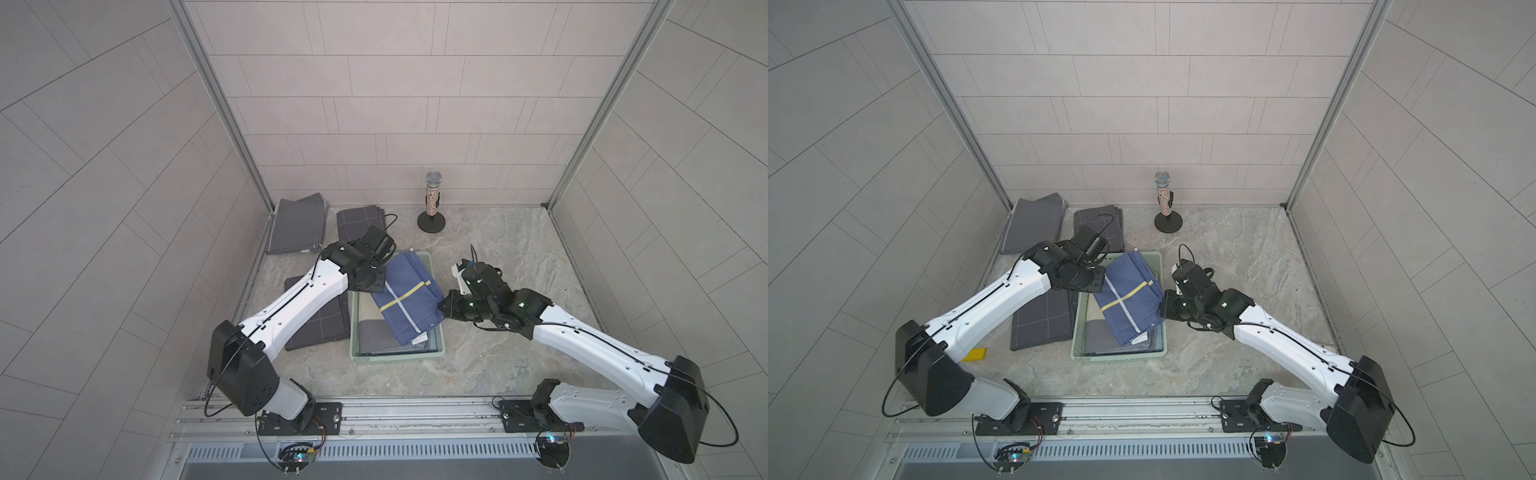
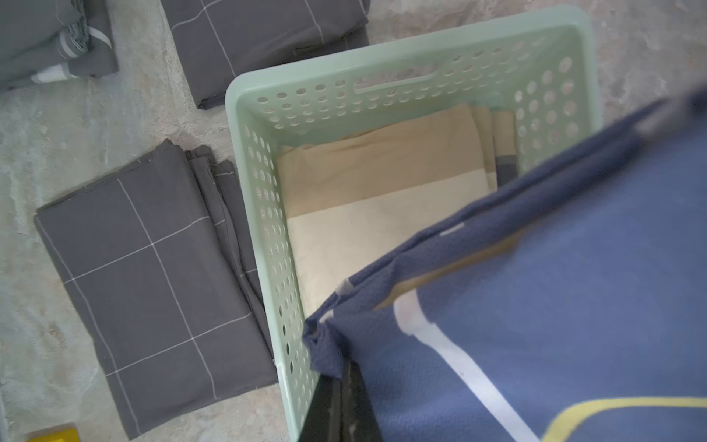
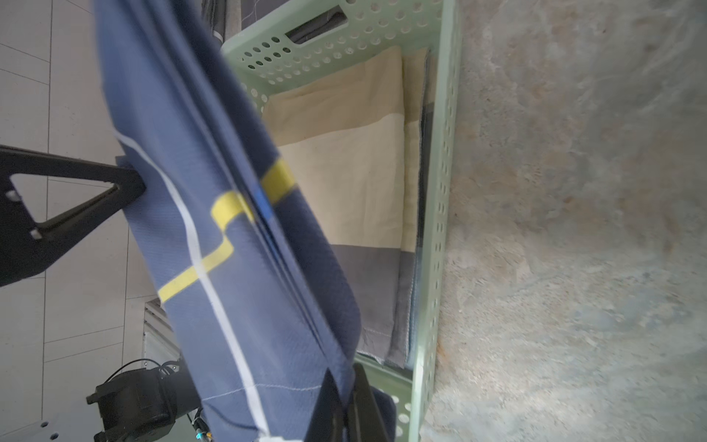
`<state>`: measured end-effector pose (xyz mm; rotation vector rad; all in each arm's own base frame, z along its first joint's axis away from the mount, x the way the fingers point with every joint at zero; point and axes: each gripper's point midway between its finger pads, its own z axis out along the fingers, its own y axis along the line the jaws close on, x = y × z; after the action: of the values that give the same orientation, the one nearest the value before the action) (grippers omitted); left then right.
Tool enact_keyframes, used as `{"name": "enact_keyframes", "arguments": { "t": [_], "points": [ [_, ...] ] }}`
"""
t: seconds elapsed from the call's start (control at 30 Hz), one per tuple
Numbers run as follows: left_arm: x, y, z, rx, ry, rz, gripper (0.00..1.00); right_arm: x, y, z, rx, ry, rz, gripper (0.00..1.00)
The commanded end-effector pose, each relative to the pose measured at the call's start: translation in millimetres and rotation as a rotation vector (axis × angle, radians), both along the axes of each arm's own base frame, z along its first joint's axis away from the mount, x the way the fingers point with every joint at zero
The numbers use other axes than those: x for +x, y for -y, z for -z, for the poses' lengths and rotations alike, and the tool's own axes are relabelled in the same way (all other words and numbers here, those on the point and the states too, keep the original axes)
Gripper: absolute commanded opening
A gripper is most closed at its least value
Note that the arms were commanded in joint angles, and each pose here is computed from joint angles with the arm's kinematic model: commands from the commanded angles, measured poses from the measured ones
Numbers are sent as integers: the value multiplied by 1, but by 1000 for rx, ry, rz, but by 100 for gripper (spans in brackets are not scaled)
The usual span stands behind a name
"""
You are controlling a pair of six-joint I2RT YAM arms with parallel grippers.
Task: Put the folded pillowcase in the basket
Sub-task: Place the pillowcase in the basket.
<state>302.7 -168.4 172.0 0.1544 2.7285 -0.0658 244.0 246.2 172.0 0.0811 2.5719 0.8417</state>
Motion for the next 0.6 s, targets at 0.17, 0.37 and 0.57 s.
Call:
{"name": "enact_keyframes", "arguments": {
  "t": [0.17,0.37,0.57],
  "points": [
    [46,10,40,-26,44,41,0,15,-65,25,1,3,-79,0],
    [63,-3,67,84,59,61,0,19,-84,68,-21,-54,-78,0],
    [72,-15,83,110,54,46,0,18,-85,81,-33,-74,-83,0]
  ]
}}
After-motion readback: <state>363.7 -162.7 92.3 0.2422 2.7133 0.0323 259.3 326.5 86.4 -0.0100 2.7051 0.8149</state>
